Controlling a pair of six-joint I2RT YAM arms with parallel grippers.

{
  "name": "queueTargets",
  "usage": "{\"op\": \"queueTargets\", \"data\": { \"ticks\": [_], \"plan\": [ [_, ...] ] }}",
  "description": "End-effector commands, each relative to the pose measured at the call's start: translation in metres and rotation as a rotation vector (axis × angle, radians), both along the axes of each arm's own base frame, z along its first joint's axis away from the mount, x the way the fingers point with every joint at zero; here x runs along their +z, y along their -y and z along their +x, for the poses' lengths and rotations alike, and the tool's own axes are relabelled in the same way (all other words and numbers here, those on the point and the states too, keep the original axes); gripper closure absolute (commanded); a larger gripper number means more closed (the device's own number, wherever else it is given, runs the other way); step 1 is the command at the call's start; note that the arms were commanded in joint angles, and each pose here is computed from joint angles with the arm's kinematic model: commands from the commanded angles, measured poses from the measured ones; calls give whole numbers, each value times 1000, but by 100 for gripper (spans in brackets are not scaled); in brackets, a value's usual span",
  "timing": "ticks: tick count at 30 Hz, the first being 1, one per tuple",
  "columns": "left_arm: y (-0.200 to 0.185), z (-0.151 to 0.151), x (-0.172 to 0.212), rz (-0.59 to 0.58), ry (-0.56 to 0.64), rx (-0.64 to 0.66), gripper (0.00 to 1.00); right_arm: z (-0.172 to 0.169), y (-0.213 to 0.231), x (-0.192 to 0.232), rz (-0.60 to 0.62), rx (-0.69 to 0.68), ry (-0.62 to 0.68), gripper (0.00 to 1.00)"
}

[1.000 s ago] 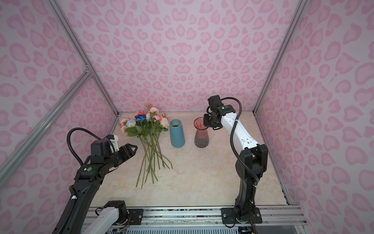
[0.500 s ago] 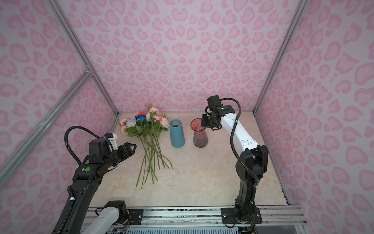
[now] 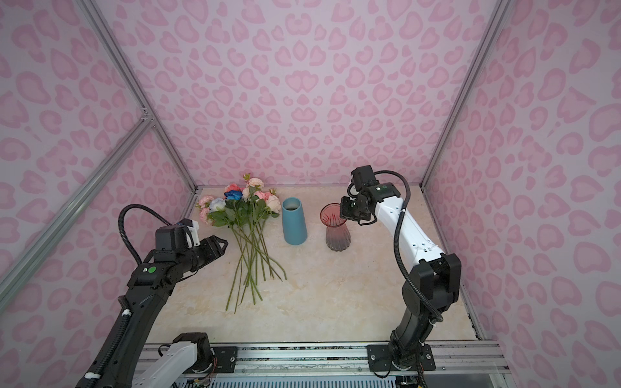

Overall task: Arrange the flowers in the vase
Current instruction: 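Move the left gripper over the rose stems while the right gripper approaches the pink vase, then grasp one white rose stem with the left gripper and lift it upward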

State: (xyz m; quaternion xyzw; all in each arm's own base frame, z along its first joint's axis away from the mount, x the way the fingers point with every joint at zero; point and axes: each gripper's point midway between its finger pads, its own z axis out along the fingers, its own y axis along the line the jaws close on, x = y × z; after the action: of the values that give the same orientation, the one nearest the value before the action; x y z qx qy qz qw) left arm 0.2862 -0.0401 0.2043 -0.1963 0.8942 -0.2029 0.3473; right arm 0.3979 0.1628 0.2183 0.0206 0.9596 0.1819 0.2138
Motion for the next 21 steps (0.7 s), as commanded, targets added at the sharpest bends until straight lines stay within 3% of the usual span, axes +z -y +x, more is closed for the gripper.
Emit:
{"op": "queueTargets", "data": {
  "ticks": [1,9,18,21],
  "plan": [
    [0,9,-6,13,-12,33,35,-15,-13,5,82,50,-9,100],
    [23,22,-24,50,-53,16,38,-58,-30,3,144,111,-63,100],
    [44,58,-58,222,-139,-33,40,-94,-44,-13,177,125,-108,100],
    [42,71,-77,294,-191,-43,44,-97,-46,-9,180,135,-96,83]
  ]
}}
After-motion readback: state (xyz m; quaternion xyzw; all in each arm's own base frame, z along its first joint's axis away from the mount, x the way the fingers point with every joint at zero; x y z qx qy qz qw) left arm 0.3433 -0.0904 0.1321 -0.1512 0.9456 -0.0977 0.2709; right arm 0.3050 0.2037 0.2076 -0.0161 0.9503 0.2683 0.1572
